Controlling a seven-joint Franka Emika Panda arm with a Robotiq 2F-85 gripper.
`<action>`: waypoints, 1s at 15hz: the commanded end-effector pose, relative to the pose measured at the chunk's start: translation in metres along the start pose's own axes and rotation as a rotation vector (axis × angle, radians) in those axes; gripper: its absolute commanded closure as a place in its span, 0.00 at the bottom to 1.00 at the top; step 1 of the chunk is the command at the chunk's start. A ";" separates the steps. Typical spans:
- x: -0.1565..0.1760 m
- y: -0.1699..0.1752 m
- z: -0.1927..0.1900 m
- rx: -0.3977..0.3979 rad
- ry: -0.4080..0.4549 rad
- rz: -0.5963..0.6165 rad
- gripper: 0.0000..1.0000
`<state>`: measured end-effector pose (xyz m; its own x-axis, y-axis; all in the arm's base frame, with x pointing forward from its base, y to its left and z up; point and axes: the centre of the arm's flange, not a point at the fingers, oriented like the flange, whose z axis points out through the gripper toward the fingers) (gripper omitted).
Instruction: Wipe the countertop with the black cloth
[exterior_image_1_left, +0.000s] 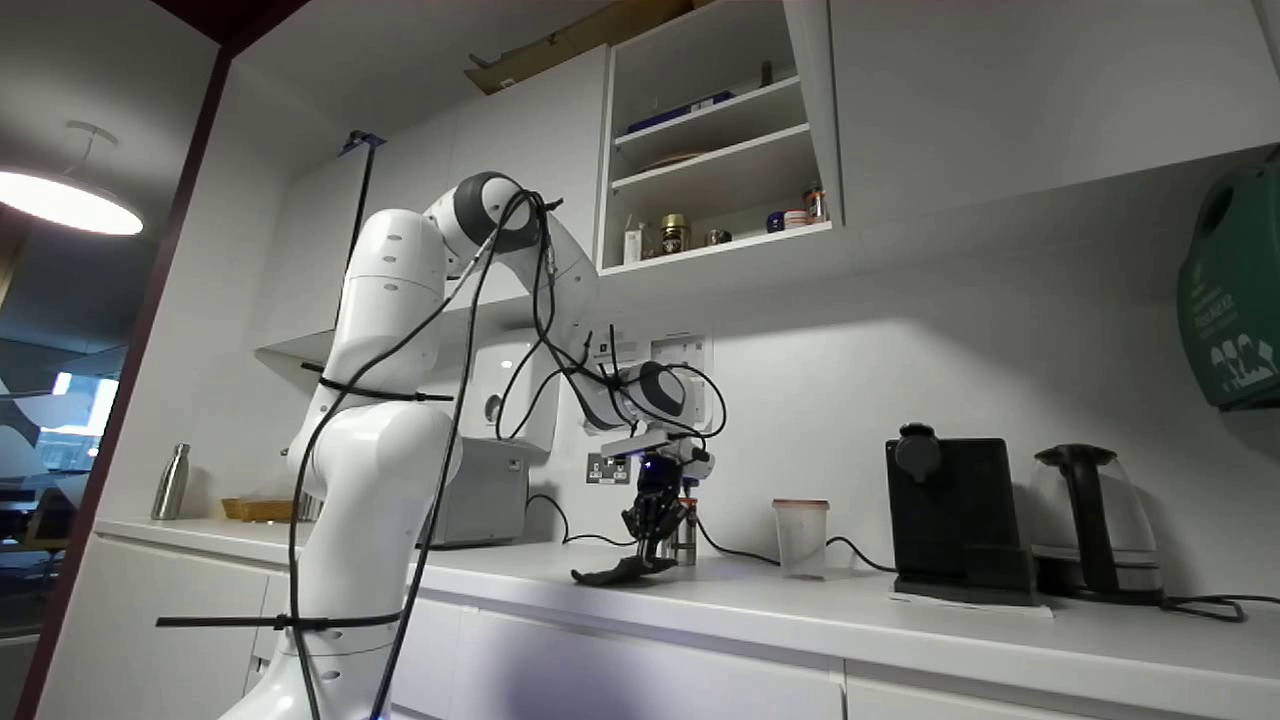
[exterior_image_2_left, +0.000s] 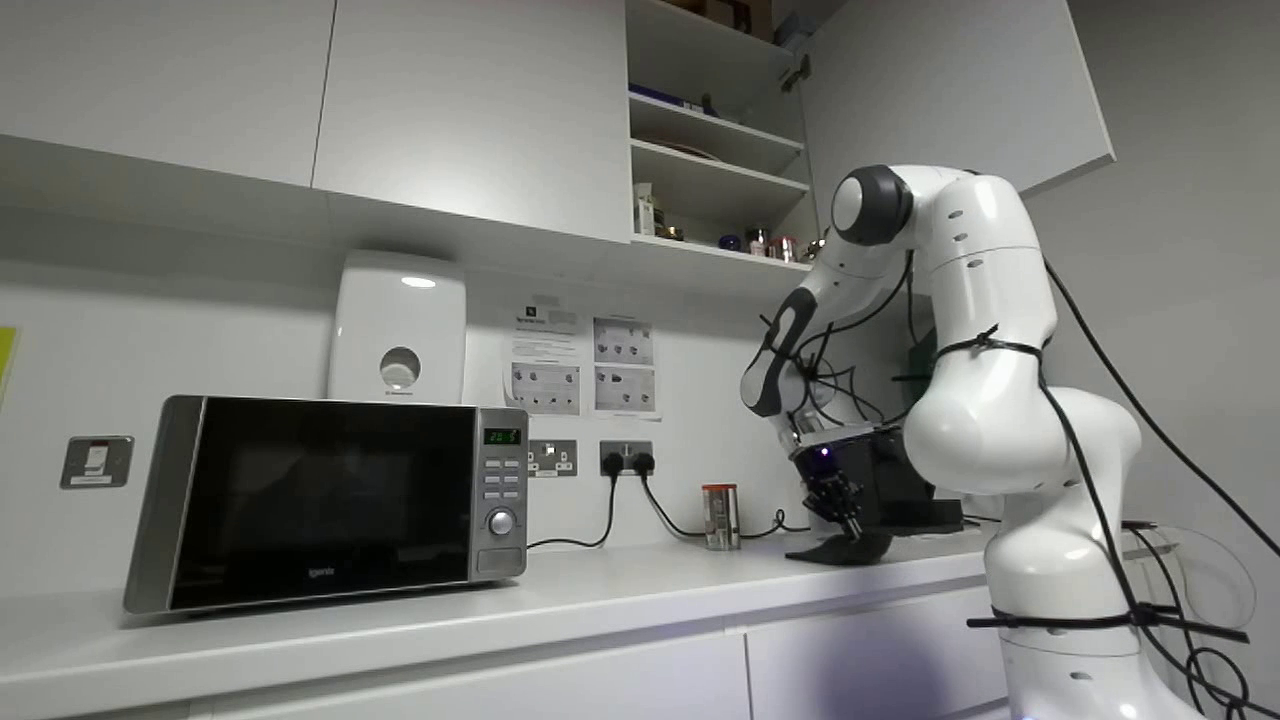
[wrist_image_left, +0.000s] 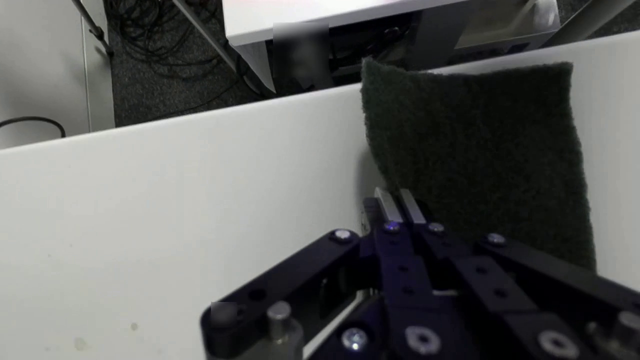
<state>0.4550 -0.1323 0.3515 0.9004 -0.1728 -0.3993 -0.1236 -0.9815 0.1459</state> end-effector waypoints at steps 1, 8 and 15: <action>0.026 -0.035 -0.017 0.013 0.022 -0.033 0.99; 0.047 -0.124 -0.018 0.040 0.011 -0.172 0.99; 0.041 -0.199 -0.031 0.069 0.029 -0.304 0.99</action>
<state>0.5169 0.0358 0.3345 0.9141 0.0834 -0.3967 0.0912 -0.9958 0.0008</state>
